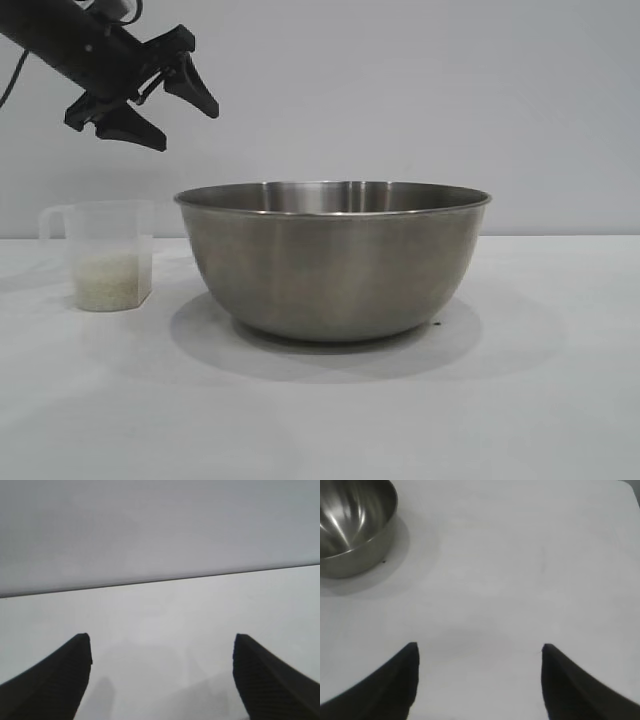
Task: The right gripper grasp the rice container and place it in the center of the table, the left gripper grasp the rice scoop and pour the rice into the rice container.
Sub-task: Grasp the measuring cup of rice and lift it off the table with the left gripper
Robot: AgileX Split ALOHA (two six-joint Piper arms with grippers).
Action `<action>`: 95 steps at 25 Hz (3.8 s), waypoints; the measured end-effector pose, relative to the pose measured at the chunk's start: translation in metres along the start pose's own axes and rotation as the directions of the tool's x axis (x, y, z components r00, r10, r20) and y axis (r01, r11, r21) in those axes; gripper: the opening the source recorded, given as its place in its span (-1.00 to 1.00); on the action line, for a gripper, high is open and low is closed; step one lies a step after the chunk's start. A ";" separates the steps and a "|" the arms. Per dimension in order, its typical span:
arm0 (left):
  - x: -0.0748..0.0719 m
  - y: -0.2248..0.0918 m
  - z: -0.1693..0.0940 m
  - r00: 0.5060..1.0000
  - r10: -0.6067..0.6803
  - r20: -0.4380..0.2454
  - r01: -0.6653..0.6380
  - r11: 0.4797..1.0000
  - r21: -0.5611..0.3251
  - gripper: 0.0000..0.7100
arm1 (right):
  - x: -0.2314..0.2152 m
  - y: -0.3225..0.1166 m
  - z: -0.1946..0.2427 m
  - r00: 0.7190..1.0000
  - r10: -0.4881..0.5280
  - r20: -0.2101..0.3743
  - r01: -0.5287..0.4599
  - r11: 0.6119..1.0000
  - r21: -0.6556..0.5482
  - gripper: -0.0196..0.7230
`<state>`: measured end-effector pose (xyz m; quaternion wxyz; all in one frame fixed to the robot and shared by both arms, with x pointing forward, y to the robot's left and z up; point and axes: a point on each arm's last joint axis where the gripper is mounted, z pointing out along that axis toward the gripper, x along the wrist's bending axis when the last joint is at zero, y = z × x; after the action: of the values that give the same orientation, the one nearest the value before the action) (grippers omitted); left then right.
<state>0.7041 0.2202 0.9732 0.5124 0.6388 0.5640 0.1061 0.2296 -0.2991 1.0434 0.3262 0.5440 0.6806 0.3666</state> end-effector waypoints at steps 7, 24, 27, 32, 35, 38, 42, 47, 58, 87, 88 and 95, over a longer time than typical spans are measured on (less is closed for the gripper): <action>-0.002 0.000 0.000 1.000 -0.001 0.022 0.001 1.000 0.005 0.45 | 0.000 -0.001 0.000 1.000 0.000 0.000 0.000 1.000 -0.001 0.24; -0.033 0.037 -0.070 0.936 0.351 -0.023 -0.345 0.931 0.119 0.29 | 0.000 -0.001 0.000 1.000 0.000 0.000 0.000 1.000 -0.001 0.24; -0.044 0.044 -0.095 0.941 0.331 -0.066 -0.313 0.931 0.189 0.29 | 0.000 -0.001 0.000 1.000 0.000 0.000 0.000 1.000 -0.001 0.24; -0.054 0.041 -0.127 0.964 0.216 -0.154 -0.155 0.930 0.334 0.29 | 0.000 -0.001 0.000 1.000 0.000 0.000 0.000 1.000 -0.001 0.24; -0.056 0.035 -0.140 0.963 0.179 -0.203 -0.080 0.904 0.419 0.29 | 0.000 -0.001 0.000 1.000 0.000 0.000 0.000 1.000 -0.001 0.24; -0.055 0.028 -0.150 0.955 0.169 -0.243 -0.024 0.861 0.508 0.29 | 0.000 -0.001 0.000 1.000 0.000 0.000 0.000 1.000 -0.001 0.24; -0.053 0.020 -0.160 0.939 0.177 -0.295 0.040 0.794 0.606 0.29 | 0.000 -0.001 0.000 1.000 0.000 0.000 0.000 1.000 -0.001 0.24; -0.050 0.012 -0.175 0.906 0.217 -0.363 0.075 0.763 0.642 0.29 | 0.000 -0.001 0.000 1.000 0.000 0.000 0.000 1.000 -0.001 0.24; -0.065 -0.019 -0.211 0.904 0.199 -0.379 0.022 0.863 0.504 0.29 | 0.000 -0.001 0.000 1.000 0.001 -0.002 -0.001 1.000 -0.001 0.24; -0.082 -0.150 -0.288 0.926 0.025 -0.376 -0.056 0.996 -0.070 0.29 | 0.000 -0.001 0.000 1.000 0.001 -0.002 -0.001 1.000 -0.001 0.24; -0.082 -0.150 -0.288 0.926 0.024 -0.376 -0.056 0.996 -0.076 0.29 | 0.000 -0.001 0.000 1.000 0.001 -0.002 -0.001 1.000 -0.001 0.24; -0.080 -0.143 -0.288 0.921 0.036 -0.388 -0.114 0.977 -0.179 0.29 | 0.000 -0.001 0.000 1.000 0.001 -0.002 -0.001 1.000 -0.001 0.24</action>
<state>0.3834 0.2850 1.0282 0.4489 0.5730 0.6147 0.3039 0.2289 -0.2991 1.0432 0.3257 0.5437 0.6805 0.3677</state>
